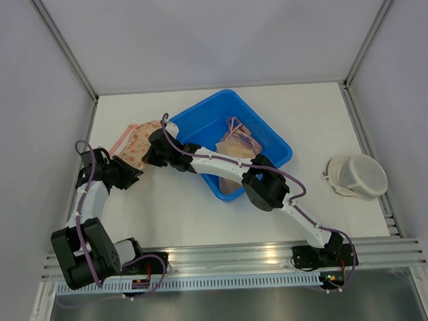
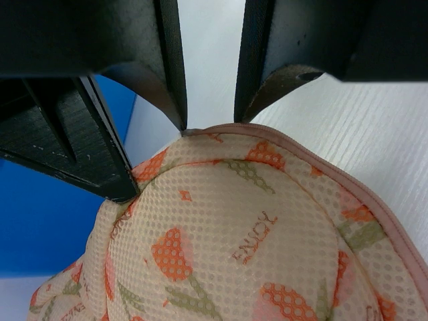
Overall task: Unzip the laundry bag and remove the bra
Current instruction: Unzip the laundry bag at the center of the board.
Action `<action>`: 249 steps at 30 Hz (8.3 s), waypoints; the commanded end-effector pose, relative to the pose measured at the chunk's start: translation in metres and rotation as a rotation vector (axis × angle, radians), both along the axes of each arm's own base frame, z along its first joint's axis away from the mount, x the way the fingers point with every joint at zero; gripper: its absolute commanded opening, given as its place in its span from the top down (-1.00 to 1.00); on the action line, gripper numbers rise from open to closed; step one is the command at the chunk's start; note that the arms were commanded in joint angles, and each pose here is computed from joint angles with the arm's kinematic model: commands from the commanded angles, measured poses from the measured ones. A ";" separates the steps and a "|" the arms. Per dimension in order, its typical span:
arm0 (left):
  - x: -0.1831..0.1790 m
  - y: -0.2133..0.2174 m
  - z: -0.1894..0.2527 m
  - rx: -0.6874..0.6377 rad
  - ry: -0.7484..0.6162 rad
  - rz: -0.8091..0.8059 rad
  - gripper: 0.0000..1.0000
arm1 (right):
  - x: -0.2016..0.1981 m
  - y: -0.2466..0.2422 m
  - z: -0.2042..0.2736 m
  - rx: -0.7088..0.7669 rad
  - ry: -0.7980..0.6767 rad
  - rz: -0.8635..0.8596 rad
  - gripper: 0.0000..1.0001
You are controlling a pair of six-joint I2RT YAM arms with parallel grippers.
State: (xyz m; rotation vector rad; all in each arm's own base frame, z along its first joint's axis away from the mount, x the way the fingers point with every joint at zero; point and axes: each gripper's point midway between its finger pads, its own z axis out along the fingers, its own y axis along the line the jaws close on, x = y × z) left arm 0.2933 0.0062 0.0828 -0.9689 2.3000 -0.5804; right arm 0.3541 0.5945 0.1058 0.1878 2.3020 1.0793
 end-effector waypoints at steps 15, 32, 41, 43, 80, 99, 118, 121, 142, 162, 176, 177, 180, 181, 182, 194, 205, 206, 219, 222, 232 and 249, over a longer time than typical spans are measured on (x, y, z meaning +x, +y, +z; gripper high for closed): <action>0.017 -0.015 0.009 -0.080 -0.167 -0.025 0.37 | -0.008 0.005 0.046 0.103 -0.001 0.036 0.99; 0.003 0.001 0.002 -0.005 -0.041 0.049 0.96 | -0.005 -0.003 0.047 0.088 -0.009 0.031 0.99; -0.006 0.014 0.008 0.075 0.015 0.075 0.96 | 0.000 -0.010 0.044 0.064 -0.017 0.014 0.99; -0.009 0.020 0.007 0.109 0.038 0.083 0.96 | 0.002 -0.012 0.044 0.058 -0.024 0.013 0.99; -0.018 -0.012 0.011 -0.007 -0.049 0.000 0.96 | -0.029 -0.003 0.020 -0.003 0.080 0.133 -0.14; -0.013 -0.027 0.012 -0.089 -0.070 -0.059 0.96 | -0.031 -0.018 0.015 -0.012 0.156 0.016 -0.20; -0.014 -0.022 0.005 -0.070 -0.030 -0.045 0.96 | -0.026 -0.007 0.030 0.054 0.099 0.023 0.90; -0.016 0.002 0.001 0.050 0.029 0.017 0.96 | -0.025 -0.014 0.036 0.037 0.077 0.037 0.99; -0.035 0.011 0.005 0.134 0.063 0.070 0.96 | -0.026 -0.004 0.024 -0.014 0.053 0.195 0.98; -0.013 -0.035 0.016 -0.095 -0.069 -0.027 0.96 | -0.026 -0.033 0.042 -0.048 0.065 0.091 -0.29; -0.008 -0.037 0.018 -0.111 -0.081 -0.041 0.96 | -0.030 -0.028 0.037 0.038 0.149 0.018 -0.22; -0.006 -0.037 0.019 -0.113 -0.084 -0.038 0.96 | -0.031 -0.027 0.037 0.043 0.150 0.020 -0.20; -0.005 -0.038 0.021 -0.121 -0.086 -0.036 0.96 | -0.034 -0.023 0.036 0.045 0.158 0.020 -0.18; -0.004 -0.038 0.021 -0.123 -0.090 -0.037 0.96 | -0.037 -0.022 0.036 0.045 0.161 0.021 -0.18; -0.004 -0.038 0.022 -0.124 -0.090 -0.038 0.96 | -0.039 -0.020 0.036 0.048 0.161 0.025 -0.18; 0.000 -0.042 0.027 -0.145 -0.103 -0.054 0.96 | -0.037 -0.010 0.035 0.064 0.165 0.019 0.32; -0.010 0.018 -0.012 0.063 0.115 0.106 0.96 | -0.032 -0.020 0.027 0.021 0.143 0.092 0.99; -0.012 0.023 -0.014 0.063 0.132 0.116 0.96 | -0.031 -0.022 0.027 0.014 0.130 0.105 0.99; -0.024 0.016 -0.003 0.006 0.087 0.157 0.96 | -0.024 -0.007 0.015 -0.016 0.081 0.198 0.98; -0.031 0.003 -0.006 -0.022 0.080 0.126 0.96 | -0.022 0.002 0.010 0.013 0.080 0.212 0.78; -0.035 -0.012 -0.014 -0.061 0.080 0.097 0.96 | -0.016 0.002 0.021 0.029 0.037 0.219 -0.08; -0.014 -0.034 0.008 -0.202 -0.054 0.033 0.96 | -0.029 -0.022 0.020 -0.087 0.071 0.156 -0.14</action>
